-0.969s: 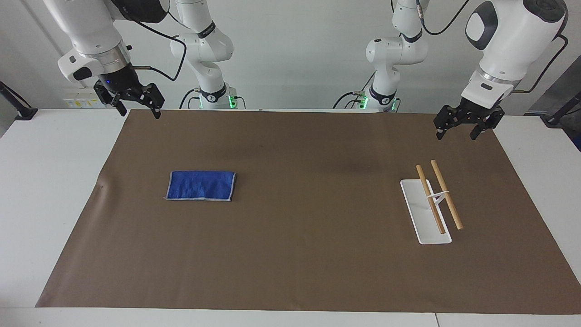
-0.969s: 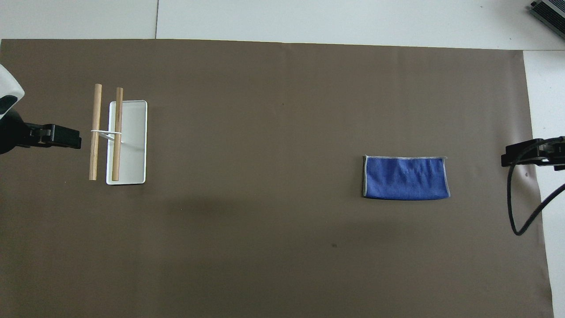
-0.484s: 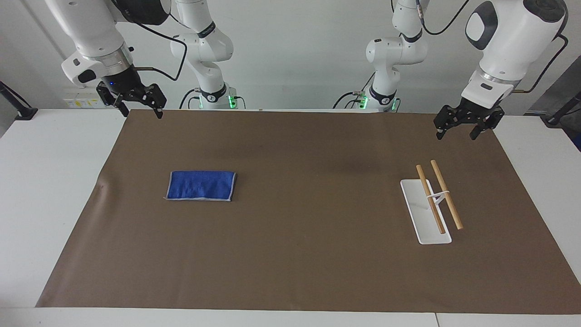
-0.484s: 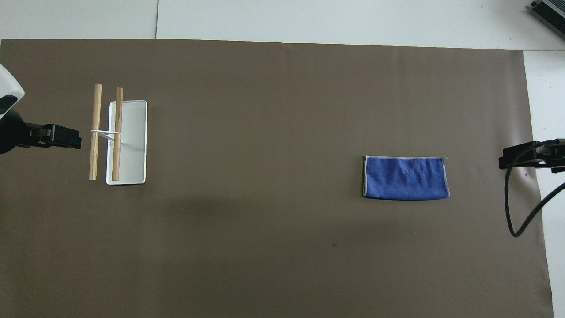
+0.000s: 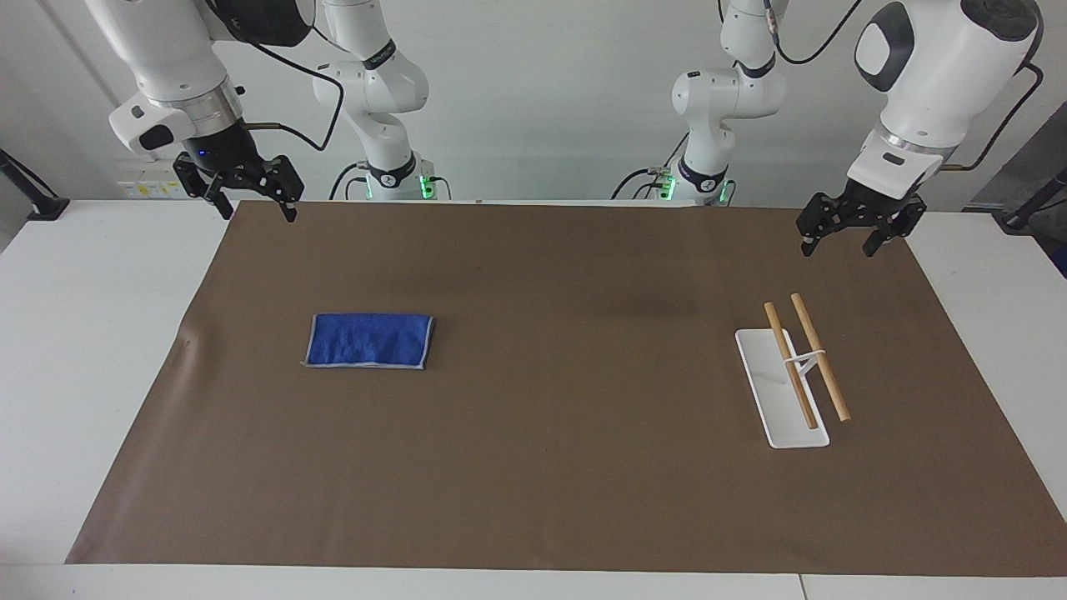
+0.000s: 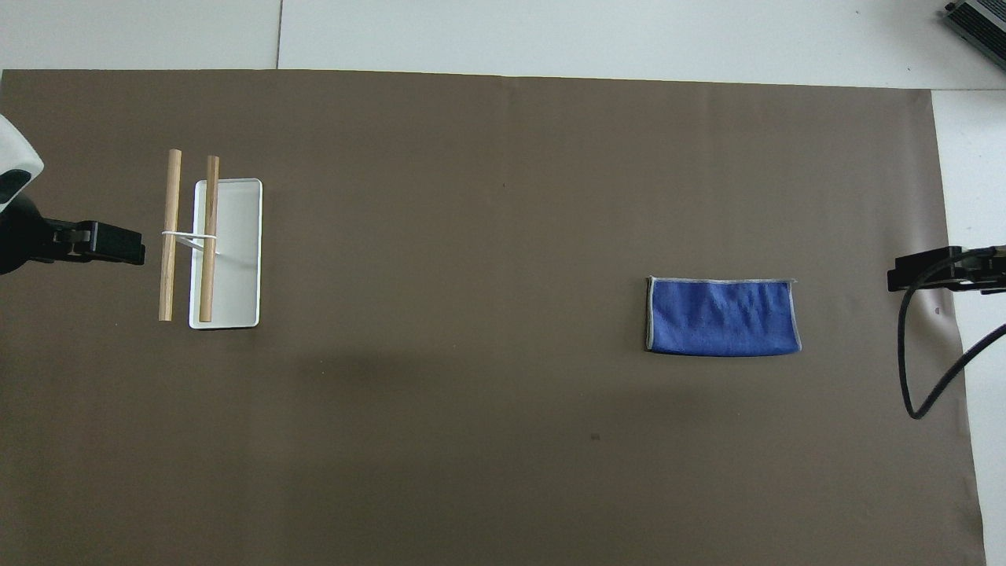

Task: Right arm passes towel to left arm to hang

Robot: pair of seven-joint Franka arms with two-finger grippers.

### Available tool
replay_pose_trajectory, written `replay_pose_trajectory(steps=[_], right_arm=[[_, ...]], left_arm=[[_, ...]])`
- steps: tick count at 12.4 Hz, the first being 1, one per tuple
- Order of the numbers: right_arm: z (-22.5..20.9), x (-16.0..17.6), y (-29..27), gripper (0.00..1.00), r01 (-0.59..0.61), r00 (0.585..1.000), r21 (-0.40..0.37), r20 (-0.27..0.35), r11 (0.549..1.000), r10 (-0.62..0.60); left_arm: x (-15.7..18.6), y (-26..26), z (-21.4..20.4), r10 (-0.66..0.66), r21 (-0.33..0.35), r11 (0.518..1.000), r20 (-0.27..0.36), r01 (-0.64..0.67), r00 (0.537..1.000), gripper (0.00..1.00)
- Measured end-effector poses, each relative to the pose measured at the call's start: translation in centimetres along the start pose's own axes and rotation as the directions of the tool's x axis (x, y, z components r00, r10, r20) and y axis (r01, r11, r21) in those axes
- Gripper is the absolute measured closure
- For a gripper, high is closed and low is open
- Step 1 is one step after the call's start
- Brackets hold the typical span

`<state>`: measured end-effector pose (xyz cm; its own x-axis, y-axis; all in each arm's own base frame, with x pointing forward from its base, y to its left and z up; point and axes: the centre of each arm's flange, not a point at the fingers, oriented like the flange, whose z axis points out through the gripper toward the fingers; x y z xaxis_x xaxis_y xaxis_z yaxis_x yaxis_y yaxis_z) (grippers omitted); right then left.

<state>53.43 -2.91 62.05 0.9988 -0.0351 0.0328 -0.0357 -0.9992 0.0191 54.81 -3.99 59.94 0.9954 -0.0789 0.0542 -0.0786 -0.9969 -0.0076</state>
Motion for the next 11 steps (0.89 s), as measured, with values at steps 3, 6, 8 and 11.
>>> replay_pose_trajectory(steps=[3,6,8,11], right_arm=[[4.7,2.6,-3.2,0.00,0.033,0.999,0.003,-0.027,0.999,-0.033],[12.6,3.6,-5.8,0.00,0.051,0.998,0.018,-0.022,0.999,-0.051],[17.8,2.6,-5.8,0.00,0.048,0.999,0.021,-0.016,0.999,-0.048],[24.0,0.3,-5.6,0.00,0.033,0.999,0.037,-0.009,0.999,-0.033]], left_arm=[[0.0,0.0,0.0,0.000,0.000,1.000,0.000,0.000,1.000,0.00],[0.0,0.0,0.0,0.000,0.000,1.000,0.000,0.000,1.000,0.00],[0.0,0.0,0.0,0.000,0.000,1.000,0.000,0.000,1.000,0.00],[0.0,0.0,0.0,-0.001,0.000,1.000,0.000,0.001,1.000,0.00]])
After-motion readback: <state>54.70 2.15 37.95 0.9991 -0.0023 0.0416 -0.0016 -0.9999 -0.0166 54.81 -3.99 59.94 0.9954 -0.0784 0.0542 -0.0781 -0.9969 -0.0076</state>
